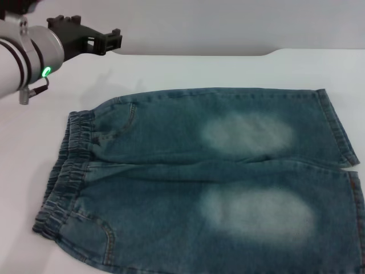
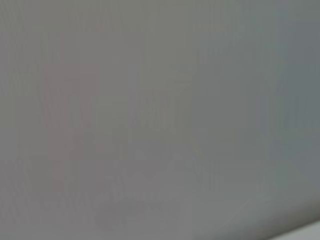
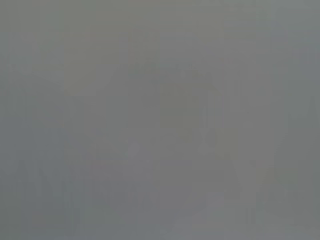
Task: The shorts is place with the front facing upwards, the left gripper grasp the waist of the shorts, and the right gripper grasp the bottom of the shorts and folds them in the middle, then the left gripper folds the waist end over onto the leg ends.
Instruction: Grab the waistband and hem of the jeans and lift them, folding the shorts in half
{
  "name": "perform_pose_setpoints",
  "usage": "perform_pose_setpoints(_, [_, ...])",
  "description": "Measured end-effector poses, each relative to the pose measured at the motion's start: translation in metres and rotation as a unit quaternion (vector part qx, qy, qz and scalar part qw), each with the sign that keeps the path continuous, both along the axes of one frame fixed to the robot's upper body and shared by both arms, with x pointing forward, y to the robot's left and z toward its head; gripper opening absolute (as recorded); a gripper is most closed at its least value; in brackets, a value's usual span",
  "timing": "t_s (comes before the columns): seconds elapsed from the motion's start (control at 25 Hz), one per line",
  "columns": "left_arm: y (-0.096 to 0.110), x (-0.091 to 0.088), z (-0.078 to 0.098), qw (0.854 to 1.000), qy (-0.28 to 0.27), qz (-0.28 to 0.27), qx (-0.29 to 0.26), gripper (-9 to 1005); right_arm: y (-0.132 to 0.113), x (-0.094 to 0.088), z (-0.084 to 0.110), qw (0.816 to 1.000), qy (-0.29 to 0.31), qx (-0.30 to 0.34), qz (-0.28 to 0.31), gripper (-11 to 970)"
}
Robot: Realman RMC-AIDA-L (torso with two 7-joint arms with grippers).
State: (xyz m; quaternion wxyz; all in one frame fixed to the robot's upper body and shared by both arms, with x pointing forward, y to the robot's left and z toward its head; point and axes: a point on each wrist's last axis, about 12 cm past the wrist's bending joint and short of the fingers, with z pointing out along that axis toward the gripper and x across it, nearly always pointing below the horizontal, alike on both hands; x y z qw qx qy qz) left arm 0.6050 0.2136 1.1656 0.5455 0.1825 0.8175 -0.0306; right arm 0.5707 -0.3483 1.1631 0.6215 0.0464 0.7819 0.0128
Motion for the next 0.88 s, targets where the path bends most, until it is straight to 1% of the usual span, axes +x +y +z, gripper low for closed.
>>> perform_pose_setpoints(0.04, [0.0, 0.0, 0.0, 1.0, 0.0, 0.0, 0.0, 848, -0.002, -0.002, 0.003, 1.0, 0.021, 0.001, 0.004, 730])
perform_pose_setpoints(0.08, [0.001, -0.004, 0.011, 1.0, 0.028, 0.001, 0.004, 848, -0.005, -0.004, 0.006, 0.999, 0.041, 0.002, 0.007, 729])
perform_pose_setpoints(0.16, [0.001, -0.004, 0.011, 1.0, 0.028, 0.001, 0.004, 848, -0.005, -0.007, 0.007, 0.997, 0.079, 0.003, 0.018, 728])
perform_pose_setpoints(0.2, [0.003, -0.006, 0.017, 0.999, 0.046, 0.005, 0.007, 848, -0.004, -0.01, 0.007, 0.995, 0.101, 0.0, 0.024, 728])
perform_pose_setpoints(0.24, [0.011, -0.008, 0.026, 0.995, 0.099, 0.021, 0.023, 848, -0.004, -0.012, 0.007, 0.993, 0.116, -0.005, 0.026, 728])
perform_pose_setpoints(0.32, [0.013, -0.01, 0.028, 0.991, 0.125, 0.031, 0.041, 848, -0.005, -0.017, 0.007, 0.988, 0.148, -0.021, 0.029, 727])
perform_pose_setpoints(0.36, [0.013, -0.01, 0.028, 0.991, 0.125, 0.031, 0.041, 848, -0.006, -0.02, 0.009, 0.986, 0.161, -0.031, 0.028, 726])
perform_pose_setpoints(0.4, [0.014, -0.011, 0.029, 0.987, 0.148, 0.037, 0.057, 848, -0.006, -0.022, 0.011, 0.984, 0.171, -0.039, 0.028, 724])
perform_pose_setpoints(0.56, [0.016, -0.016, 0.035, 0.982, 0.17, 0.035, 0.071, 848, -0.008, -0.034, 0.023, 0.975, 0.213, -0.056, 0.029, 719])
perform_pose_setpoints(0.68, [0.018, -0.024, 0.047, 0.979, 0.18, 0.029, 0.086, 849, -0.008, -0.045, 0.035, 0.97, 0.231, -0.07, 0.027, 716])
perform_pose_setpoints(0.76, [0.02, -0.027, 0.05, 0.978, 0.184, 0.029, 0.09, 849, -0.009, -0.054, 0.039, 0.967, 0.242, -0.073, 0.023, 713])
perform_pose_setpoints(0.8, [0.023, -0.032, 0.053, 0.974, 0.2, 0.029, 0.097, 849, -0.009, -0.056, 0.039, 0.966, 0.246, -0.073, 0.023, 712])
perform_pose_setpoints(0.88, [0.024, -0.034, 0.053, 0.972, 0.211, 0.03, 0.1, 849, -0.008, -0.061, 0.038, 0.961, 0.265, -0.07, 0.026, 709])
